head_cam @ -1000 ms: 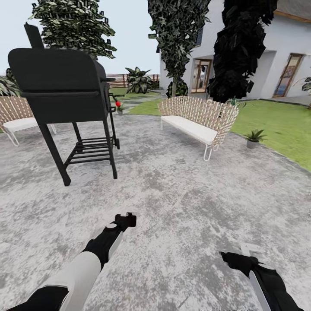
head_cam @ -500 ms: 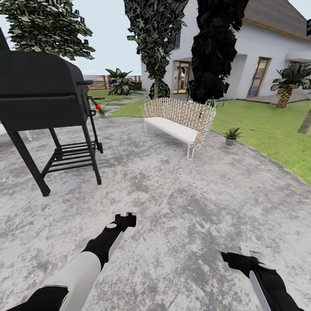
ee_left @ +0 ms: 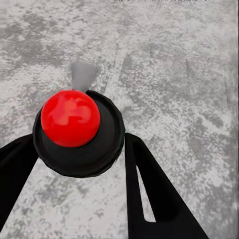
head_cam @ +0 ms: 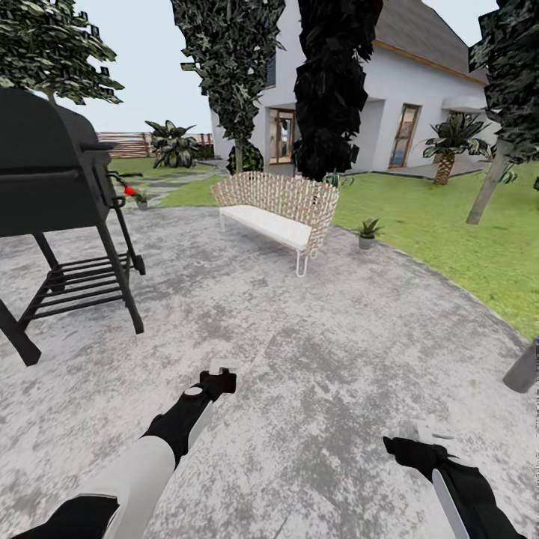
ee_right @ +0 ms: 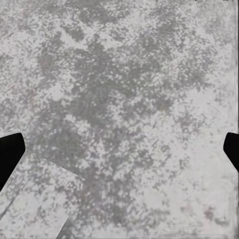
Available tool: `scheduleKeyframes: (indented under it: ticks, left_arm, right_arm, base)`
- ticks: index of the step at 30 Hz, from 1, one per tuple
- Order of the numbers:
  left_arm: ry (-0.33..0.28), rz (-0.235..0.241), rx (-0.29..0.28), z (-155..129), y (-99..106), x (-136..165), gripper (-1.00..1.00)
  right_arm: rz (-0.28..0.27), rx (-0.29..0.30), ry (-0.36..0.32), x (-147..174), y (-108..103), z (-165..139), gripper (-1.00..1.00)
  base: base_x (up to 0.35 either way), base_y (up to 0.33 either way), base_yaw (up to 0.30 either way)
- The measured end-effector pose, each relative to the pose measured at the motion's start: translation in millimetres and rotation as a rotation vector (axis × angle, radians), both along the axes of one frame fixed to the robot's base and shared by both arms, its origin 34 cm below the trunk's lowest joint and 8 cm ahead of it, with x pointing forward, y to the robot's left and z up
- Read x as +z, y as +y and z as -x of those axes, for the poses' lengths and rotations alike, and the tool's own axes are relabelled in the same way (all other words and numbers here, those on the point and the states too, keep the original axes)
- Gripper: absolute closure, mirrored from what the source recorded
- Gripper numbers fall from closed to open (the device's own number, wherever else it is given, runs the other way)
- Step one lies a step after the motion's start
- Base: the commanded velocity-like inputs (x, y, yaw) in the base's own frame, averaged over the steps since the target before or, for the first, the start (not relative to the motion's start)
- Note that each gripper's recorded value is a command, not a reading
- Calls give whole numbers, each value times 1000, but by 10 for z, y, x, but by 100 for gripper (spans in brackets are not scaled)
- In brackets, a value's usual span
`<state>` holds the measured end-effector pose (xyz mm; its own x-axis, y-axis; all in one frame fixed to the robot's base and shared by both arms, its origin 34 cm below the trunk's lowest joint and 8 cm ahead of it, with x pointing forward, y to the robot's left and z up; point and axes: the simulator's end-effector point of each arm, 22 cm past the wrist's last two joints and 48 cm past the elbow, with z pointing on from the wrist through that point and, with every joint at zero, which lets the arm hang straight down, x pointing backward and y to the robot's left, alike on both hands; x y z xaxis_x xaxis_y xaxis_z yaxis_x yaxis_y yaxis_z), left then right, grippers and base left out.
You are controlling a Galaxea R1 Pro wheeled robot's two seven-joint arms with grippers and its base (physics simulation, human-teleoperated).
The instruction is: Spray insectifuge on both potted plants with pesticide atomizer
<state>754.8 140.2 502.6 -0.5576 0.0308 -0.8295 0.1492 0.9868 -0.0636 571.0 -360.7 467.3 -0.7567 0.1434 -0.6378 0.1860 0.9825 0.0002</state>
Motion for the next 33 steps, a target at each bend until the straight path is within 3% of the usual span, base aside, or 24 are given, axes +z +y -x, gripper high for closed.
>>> scheduleKeyframes:
  ticks: [22, 33]
  left_arm:
    - [-1, 1, 1, -1, 1, 9, 100]
    - [-1, 2, 1, -1, -2, 10, 100]
  right_arm:
    - [1, 0, -1, 5, 0, -1, -100]
    - [0, 0, -1, 5, 0, 0, -100]
  base:
    - [308, -111, -22]
    - [337, -2, -167]
